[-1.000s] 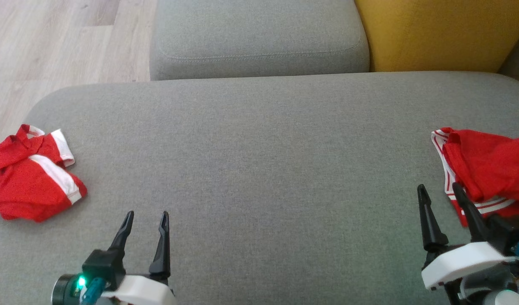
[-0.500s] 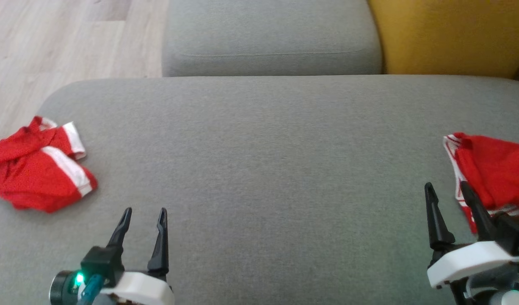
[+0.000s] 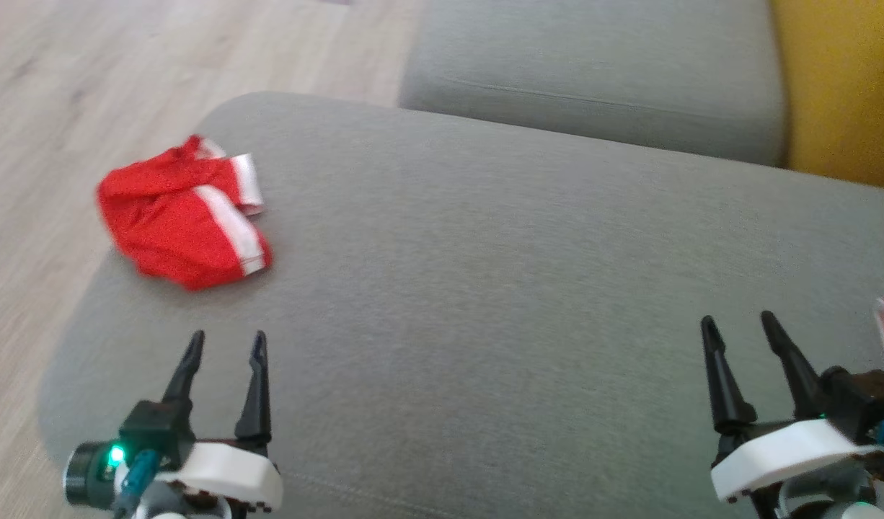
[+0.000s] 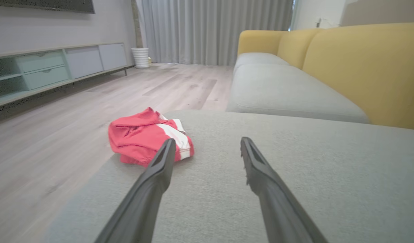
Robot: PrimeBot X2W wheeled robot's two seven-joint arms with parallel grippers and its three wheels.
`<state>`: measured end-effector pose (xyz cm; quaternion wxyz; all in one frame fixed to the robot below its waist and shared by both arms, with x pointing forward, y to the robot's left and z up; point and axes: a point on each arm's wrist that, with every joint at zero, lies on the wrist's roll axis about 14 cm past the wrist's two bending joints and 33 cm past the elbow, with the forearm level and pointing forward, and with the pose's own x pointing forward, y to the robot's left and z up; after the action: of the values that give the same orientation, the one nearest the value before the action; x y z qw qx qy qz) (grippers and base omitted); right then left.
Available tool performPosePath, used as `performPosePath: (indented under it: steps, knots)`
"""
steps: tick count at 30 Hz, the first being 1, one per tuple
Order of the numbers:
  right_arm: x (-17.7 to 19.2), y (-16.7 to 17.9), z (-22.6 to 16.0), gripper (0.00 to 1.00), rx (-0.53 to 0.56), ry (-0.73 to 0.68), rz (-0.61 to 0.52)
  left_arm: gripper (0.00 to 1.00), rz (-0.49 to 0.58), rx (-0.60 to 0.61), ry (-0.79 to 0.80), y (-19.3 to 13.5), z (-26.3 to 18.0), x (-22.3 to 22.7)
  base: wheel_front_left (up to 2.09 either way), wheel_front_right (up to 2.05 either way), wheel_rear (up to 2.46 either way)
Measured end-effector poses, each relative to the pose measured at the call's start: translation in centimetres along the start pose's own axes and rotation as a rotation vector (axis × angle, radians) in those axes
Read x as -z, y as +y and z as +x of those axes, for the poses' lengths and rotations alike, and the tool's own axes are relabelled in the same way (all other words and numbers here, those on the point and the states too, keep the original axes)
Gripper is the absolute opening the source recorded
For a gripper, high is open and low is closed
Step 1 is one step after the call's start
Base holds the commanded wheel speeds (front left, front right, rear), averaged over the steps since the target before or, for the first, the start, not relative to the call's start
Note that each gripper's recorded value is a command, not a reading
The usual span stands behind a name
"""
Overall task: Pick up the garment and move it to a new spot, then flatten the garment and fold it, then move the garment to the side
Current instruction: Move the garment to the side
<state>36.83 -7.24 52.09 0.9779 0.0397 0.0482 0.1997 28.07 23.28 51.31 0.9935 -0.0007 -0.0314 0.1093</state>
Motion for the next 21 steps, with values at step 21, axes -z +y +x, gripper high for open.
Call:
performPosePath:
  steps: [21]
  knots:
    - [1.0,4.9,2.7,1.0,-0.165,0.042,-0.001,1.0,0.003,-0.177,-0.027,5.0,-2.3,-1.0,0.0,0.0,0.0]
